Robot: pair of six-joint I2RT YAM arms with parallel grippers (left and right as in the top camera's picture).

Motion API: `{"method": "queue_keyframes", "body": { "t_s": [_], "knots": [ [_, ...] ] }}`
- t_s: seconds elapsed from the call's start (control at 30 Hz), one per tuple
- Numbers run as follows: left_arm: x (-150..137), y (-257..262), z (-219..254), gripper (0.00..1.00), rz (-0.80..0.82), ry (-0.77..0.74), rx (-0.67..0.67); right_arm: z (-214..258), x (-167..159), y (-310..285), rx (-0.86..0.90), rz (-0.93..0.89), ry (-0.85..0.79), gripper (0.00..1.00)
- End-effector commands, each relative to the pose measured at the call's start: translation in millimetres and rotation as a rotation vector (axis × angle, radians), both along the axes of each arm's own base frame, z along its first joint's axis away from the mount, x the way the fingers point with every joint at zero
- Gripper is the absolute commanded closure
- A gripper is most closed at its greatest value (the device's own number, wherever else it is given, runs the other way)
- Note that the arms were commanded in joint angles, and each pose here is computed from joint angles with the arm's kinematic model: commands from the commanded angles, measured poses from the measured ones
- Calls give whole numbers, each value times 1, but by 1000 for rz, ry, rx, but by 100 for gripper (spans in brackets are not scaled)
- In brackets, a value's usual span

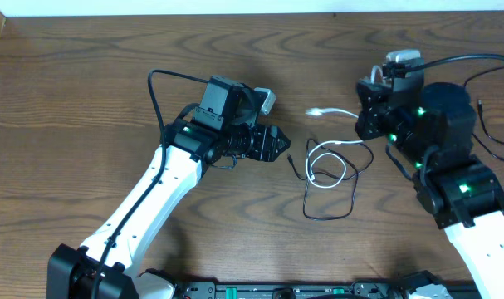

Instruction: Untangle cables

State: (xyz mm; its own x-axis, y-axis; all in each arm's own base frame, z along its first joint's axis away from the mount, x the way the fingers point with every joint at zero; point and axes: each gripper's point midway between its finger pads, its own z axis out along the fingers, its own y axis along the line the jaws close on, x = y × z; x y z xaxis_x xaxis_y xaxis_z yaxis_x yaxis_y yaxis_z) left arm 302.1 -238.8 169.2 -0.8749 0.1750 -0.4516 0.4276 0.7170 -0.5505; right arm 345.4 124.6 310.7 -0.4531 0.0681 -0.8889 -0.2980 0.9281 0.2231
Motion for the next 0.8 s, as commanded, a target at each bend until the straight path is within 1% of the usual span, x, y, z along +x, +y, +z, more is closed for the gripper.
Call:
{"method": "queue_keyframes", "body": {
  "t_s": [0.0, 0.07, 0.1, 0.23, 0.33, 0.5, 0.67, 0.77],
  "knots": [
    [-3, 1, -7, 35, -5, 16, 13, -36, 10, -77, -239, -375, 101, 99],
    [-3, 1, -7, 36, -5, 16, 13, -56, 8, -96, -302, -435, 177, 99],
    [-3, 1, -7, 36, -5, 16, 13, -62, 8, -98, -309, -437, 202, 99],
    [-2, 0, -7, 35, -6, 13, 11, -83, 8, -82, -270, -340, 279, 99],
    [-2, -4, -7, 35, -11, 10, 8, -88, 9, -73, -247, -298, 299, 99],
    [-1, -18, -11, 35, -14, 19, -9, -89, 9, -73, -233, -306, 306, 99],
    [2, -38, -25, 35, -35, 25, -20, -90, 9, -73, -235, -306, 310, 99],
    [7, -47, -35, 35, -22, 38, -25, -92, 7, -73, -238, -305, 318, 99]
  ]
}}
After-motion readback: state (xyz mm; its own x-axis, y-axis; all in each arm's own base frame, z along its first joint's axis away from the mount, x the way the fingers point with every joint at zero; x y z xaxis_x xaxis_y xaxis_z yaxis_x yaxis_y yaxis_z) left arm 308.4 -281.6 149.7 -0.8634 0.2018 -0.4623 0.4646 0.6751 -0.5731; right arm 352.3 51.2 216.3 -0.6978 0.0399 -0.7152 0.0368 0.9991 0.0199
